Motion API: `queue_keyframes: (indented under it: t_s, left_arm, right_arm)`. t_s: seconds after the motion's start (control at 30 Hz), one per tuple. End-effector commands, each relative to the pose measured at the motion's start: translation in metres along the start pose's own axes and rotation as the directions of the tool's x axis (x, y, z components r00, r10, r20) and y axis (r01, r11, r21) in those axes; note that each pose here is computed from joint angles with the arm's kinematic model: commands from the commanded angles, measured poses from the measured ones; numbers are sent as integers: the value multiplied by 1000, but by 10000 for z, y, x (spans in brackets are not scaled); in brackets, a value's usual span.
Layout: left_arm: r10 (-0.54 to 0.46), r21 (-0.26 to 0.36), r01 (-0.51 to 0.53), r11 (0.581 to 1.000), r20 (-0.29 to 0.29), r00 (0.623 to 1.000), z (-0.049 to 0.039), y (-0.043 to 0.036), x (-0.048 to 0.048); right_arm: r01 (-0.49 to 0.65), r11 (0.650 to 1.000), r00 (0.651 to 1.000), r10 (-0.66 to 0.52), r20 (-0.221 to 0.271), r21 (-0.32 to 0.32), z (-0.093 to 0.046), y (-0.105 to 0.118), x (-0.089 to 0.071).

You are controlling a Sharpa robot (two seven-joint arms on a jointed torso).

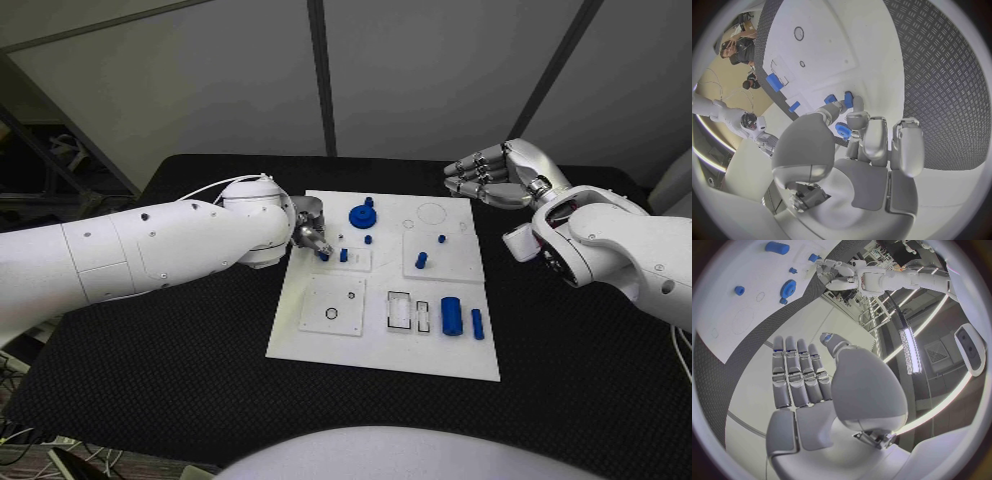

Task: Assemble the parts on the task board

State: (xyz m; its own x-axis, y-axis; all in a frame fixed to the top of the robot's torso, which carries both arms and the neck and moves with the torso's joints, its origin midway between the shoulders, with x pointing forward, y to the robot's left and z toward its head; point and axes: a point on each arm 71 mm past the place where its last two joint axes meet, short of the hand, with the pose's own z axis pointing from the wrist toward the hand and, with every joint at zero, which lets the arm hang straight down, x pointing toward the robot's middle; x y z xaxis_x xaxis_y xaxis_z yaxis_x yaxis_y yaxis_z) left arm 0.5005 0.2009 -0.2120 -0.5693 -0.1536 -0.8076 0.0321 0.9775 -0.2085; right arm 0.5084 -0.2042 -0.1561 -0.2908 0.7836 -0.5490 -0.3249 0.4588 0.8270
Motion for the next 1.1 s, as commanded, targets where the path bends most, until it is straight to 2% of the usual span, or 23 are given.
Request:
queue_keyframes:
  t_s: [0.03, 0.47, 1.1]
  left_arm:
    - [2, -3, -2, 1000, -48, 999, 19, -5, 51]
    - [-15, -25, 14, 1000, -68, 998, 52, 13, 55]
    - [-34, -49, 32, 998, -43, 998, 62, 64, 29]
  right_arm:
    - [-3, 1000, 1000, 3, -5, -11, 2, 20, -1]
    - [-4, 1000, 1000, 3, -4, -12, -4, 22, -4]
    - [-4, 1000, 1000, 4, -7, -12, -1, 21, -2]
